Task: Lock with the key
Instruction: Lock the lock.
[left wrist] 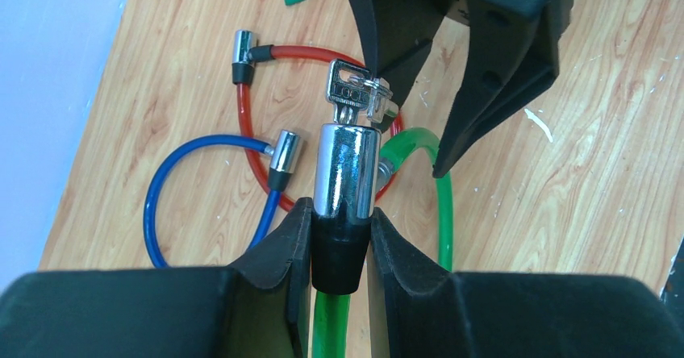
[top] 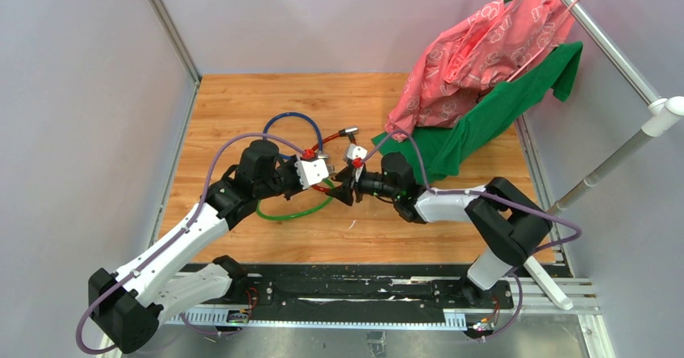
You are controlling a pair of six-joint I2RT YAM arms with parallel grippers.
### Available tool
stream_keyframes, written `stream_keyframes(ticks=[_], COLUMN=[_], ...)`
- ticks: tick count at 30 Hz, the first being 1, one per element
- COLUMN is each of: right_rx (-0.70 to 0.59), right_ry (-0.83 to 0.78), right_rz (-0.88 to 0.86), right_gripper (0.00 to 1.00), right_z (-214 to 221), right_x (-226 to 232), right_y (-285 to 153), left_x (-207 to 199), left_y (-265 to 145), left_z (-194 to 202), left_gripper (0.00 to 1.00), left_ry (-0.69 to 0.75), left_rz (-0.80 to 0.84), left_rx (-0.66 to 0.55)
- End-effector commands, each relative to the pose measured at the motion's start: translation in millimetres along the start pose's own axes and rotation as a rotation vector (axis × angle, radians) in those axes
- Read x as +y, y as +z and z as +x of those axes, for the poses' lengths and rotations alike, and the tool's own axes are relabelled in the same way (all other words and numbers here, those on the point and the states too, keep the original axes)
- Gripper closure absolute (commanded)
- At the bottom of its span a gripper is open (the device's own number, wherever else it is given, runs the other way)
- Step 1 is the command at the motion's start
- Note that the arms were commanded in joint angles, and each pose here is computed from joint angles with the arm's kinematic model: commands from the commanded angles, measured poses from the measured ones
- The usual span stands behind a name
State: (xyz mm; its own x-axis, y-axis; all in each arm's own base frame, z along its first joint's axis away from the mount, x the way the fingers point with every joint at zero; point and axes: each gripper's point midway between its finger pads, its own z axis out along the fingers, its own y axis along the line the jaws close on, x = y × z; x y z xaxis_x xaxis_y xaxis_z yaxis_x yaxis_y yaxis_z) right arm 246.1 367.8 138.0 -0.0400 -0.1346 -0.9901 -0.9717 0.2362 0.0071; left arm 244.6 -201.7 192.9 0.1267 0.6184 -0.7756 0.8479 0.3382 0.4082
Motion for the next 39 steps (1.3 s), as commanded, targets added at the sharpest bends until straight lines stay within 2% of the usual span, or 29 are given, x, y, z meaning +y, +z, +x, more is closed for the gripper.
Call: stream_keyframes(ticks=[1,3,6,8,12,20,28,31,34,39], right_rx=[-0.084,-0.089,-0.104,-0.123,-0.158,-0.266,-0.276,-0.291,-0.303,-0.335], right_ry=[-0.001,-0.004,0.022,0.024,0.037,-0.006,-0.119,-0.168,-0.149,-0.095], right_rz=[-0.002,-0.025,-0.047,-0.053,-0.065,-0.008,0.044,0.026,0.032,0.063], right_gripper=[0.51,0.56,0.81,0.92,0.98,1.0,1.0,1.0,1.0,1.0], right_z=[-13,-15,-19,-25,-42,-99,-146,-158,-173,-202], right_x=[-6,-5,-2,0,7,13,21,31,31,29], right_y=[8,13,17,17,18,2,-19,-21,-24,-31], left_x=[-18,-18,-21,-24,-35,-54,-79,-90,-98,-101], left_y=[-3,-2,-3,-4,-6,-7,-14,-17,-20,-17], left_z=[11,10,7,3,-3,-2,-8,-18,-25,-22], left_gripper=[1.0,1.0,1.0,1.0,1.0,1.0,1.0,1.0,1.0,1.0], left_ry=[-0.062,-0.075,-0.096,-0.125,-0.187,-0.219,-0.235,-0.265,-0.303,-0.346], left_rz=[0.067,0.066,0.079,0.094,0.143,0.229,0.378,0.449,0.499,0.495], left_rx=[0.047,0.043,0.033,0.02,-0.003,-0.007,-0.029,-0.072,-0.098,-0.102])
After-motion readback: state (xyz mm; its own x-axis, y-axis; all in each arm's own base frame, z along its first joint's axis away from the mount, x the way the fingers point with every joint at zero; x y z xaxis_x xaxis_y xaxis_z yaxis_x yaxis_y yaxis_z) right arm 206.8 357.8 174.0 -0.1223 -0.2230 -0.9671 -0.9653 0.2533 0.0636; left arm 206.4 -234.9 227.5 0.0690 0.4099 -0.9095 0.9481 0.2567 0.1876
